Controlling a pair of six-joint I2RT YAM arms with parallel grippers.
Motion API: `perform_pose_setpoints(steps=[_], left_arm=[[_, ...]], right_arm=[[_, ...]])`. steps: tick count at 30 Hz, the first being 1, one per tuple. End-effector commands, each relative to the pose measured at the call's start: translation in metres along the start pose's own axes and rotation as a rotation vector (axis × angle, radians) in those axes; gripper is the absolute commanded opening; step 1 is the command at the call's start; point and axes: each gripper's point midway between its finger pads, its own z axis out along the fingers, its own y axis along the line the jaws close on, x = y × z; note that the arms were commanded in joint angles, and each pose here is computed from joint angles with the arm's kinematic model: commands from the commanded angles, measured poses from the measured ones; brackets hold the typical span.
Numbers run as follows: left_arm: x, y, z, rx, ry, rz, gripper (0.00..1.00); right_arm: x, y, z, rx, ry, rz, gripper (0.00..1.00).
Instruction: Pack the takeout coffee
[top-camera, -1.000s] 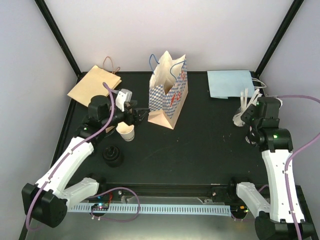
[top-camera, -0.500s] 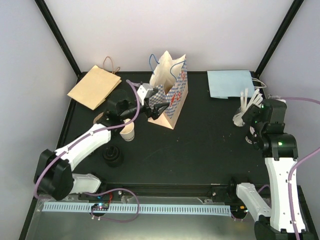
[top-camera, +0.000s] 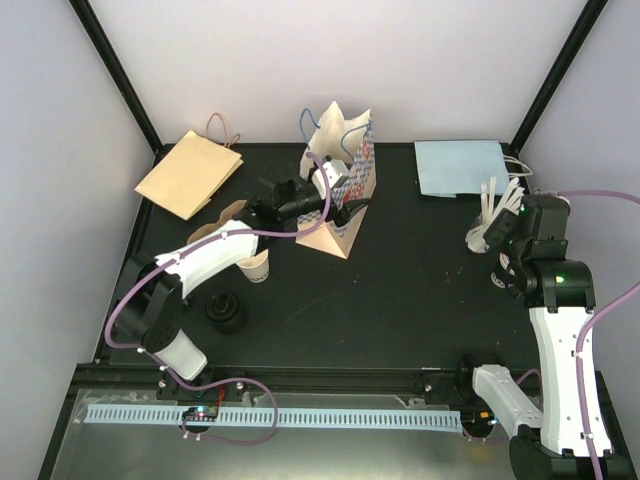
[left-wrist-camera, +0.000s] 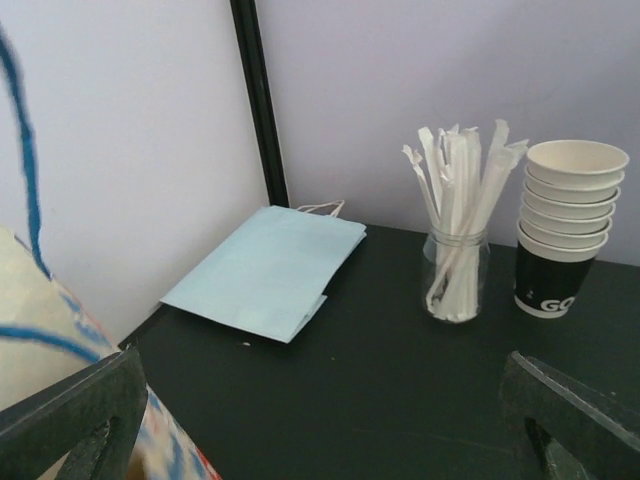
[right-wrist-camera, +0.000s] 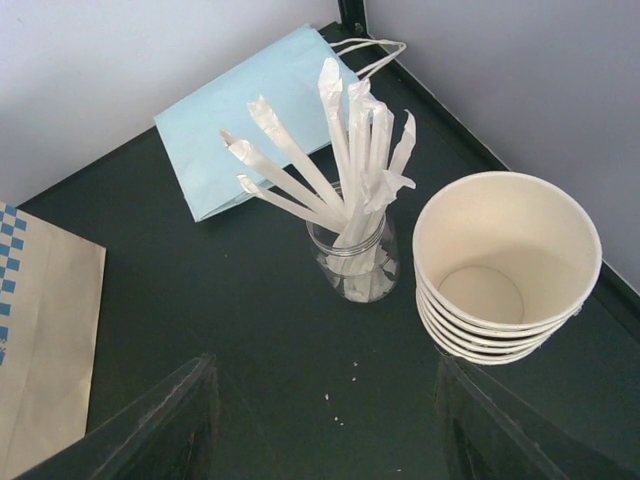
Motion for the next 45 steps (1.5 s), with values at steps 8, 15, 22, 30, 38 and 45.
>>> perform_pose_setpoints(steps=[8,15,22,30,38,45], left_arm=[[-0.040,-0.004,-0.008,-0.029,-0.106,0.061,0.99],[-0.043,-0.016,-0.047,-0.077,-0.106,-0.016,0.99],[-0.046,-0.028,-0.084,-0.111,-0.112,-0.121,0.99],[-0.033,-0.038,-0.103,-0.120,-0.044,-0.228,0.99],[-0.022,-0.045,-0.111,-0.110,-0.025,-0.279,0.99],[-0.026,-0.054,-0.116,-0.077,-0.057,-0.350,0.99]], right_arm=[[-0.009,-0.009,-0.011,0.043,-0.035,-0.001,0.62],[-0.001,-0.015,-0.008,0.072,-0.004,-0.017,0.63],[0.012,-0.026,0.000,0.138,0.051,-0.037,0.64],[0.027,-0.045,0.027,0.323,0.187,-0.122,0.51],[0.020,-0.042,0.053,0.378,0.226,-0.185,0.49],[0.010,-0.037,0.073,0.396,0.220,-0.261,0.49]])
